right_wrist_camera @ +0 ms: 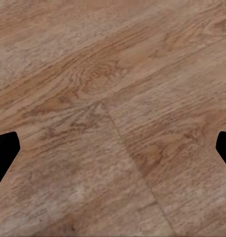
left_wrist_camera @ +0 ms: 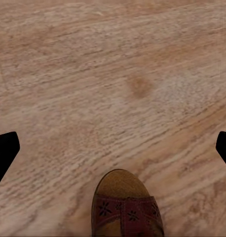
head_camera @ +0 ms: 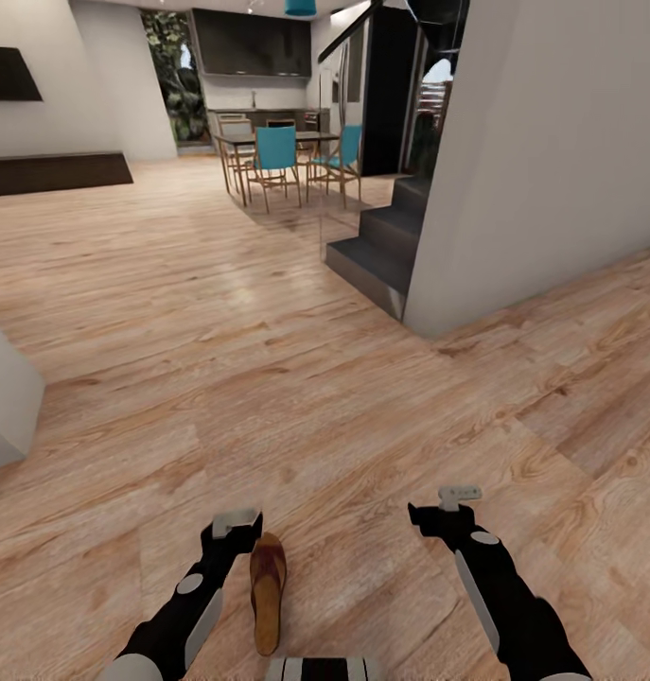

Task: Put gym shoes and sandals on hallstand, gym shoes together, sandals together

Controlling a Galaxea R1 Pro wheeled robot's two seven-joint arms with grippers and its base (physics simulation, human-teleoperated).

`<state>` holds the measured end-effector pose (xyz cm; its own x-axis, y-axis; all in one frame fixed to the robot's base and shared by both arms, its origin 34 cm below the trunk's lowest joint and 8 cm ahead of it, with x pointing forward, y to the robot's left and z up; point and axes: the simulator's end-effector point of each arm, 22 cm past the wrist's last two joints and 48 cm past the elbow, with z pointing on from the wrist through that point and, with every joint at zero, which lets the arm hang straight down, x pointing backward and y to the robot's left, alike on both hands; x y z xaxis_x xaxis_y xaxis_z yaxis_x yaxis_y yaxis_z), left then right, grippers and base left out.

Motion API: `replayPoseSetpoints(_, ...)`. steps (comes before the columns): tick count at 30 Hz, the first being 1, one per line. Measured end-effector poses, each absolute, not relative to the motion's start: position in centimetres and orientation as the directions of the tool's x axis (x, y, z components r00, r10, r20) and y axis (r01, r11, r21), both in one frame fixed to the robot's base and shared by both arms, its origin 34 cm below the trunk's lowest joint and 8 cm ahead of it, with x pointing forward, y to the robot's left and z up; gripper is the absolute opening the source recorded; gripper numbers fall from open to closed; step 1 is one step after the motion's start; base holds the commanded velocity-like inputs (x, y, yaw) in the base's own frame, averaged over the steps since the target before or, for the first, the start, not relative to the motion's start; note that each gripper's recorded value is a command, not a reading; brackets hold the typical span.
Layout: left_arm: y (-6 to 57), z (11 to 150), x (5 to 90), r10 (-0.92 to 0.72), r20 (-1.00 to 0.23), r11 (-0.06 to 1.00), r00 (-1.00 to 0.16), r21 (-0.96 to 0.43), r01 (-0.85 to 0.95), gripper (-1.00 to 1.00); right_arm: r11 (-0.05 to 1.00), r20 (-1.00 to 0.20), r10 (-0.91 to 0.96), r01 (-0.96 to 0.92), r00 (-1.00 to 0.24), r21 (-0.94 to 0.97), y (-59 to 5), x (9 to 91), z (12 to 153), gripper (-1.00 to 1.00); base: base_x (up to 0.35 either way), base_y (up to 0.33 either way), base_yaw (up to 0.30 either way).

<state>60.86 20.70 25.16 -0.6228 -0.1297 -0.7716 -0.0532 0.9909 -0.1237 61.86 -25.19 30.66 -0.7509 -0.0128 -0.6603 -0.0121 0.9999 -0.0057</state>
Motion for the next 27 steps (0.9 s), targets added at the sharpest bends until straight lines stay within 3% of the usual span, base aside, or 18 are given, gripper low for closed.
replayPoseSetpoints(7,20.7,23.6,60.1,-0.130,-0.753,0.991,-0.645,-0.123,-0.057,1.00,1.000,-0.643,-0.013,-0.012,-0.765,-0.005,-25.2,61.4,29.3,1.00,0.000,0.000,-0.059)
replayPoseSetpoints(19,20.6,20.8,58.6,-0.130,-0.718,0.991,-0.683,-0.121,-0.062,1.00,1.000,-0.605,-0.013,-0.014,-0.796,-0.003,-25.0,60.3,26.6,1.00,0.000,0.000,-0.229)
replayPoseSetpoints(27,20.5,19.2,57.5,-0.130,-0.694,0.991,-0.708,-0.119,-0.066,1.00,1.000,-0.586,-0.013,-0.014,-0.810,-0.003,-25.0,59.8,25.2,1.00,0.000,0.000,-0.034)
